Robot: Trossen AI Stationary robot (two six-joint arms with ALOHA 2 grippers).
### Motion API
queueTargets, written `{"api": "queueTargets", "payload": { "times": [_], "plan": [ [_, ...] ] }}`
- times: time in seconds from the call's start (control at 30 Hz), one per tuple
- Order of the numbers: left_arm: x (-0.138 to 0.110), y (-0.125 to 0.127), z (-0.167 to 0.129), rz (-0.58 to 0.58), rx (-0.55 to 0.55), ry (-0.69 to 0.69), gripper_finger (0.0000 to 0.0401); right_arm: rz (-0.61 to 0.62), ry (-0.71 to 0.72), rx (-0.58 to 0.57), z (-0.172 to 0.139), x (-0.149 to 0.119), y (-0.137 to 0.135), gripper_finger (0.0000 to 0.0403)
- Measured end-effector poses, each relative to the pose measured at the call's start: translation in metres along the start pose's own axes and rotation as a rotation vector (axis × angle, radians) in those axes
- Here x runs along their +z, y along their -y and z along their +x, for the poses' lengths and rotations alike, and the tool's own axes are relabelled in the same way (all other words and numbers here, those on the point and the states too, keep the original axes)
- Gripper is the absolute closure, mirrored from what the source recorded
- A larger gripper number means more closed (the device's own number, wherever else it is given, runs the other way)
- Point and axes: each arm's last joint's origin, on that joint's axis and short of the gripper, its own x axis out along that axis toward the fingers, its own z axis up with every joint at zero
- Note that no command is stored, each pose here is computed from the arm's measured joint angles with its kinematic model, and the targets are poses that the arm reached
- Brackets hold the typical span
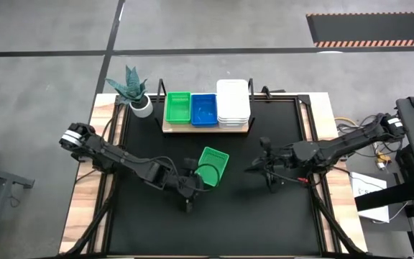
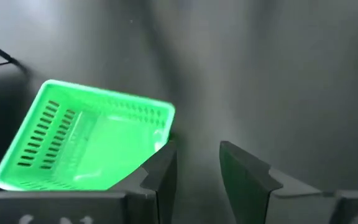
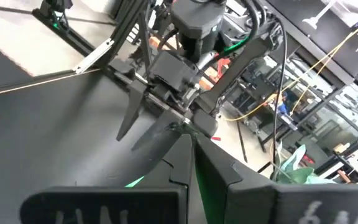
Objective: Stack baskets on shelf by color
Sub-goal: Stack the green bin on top of the stacked green bins on the shelf
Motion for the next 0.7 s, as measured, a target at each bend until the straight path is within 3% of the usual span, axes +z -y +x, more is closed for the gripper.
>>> {"api": "queueTargets", "payload": {
  "times": [0.23, 0.7],
  "plan": [
    [-0.009, -0.004, 0.001, 0.139, 0.006, -0.083, 0.0296, 0.004, -0.003, 0.002, -0.002, -0.002, -0.001, 0.0390],
    [-0.031, -0.021, 0.052, 0.073, 0.034, 0.000, 0.0296, 0.009, -0.010, 0.007, -0.001, -0.003, -0.002, 0.0390]
  ]
}}
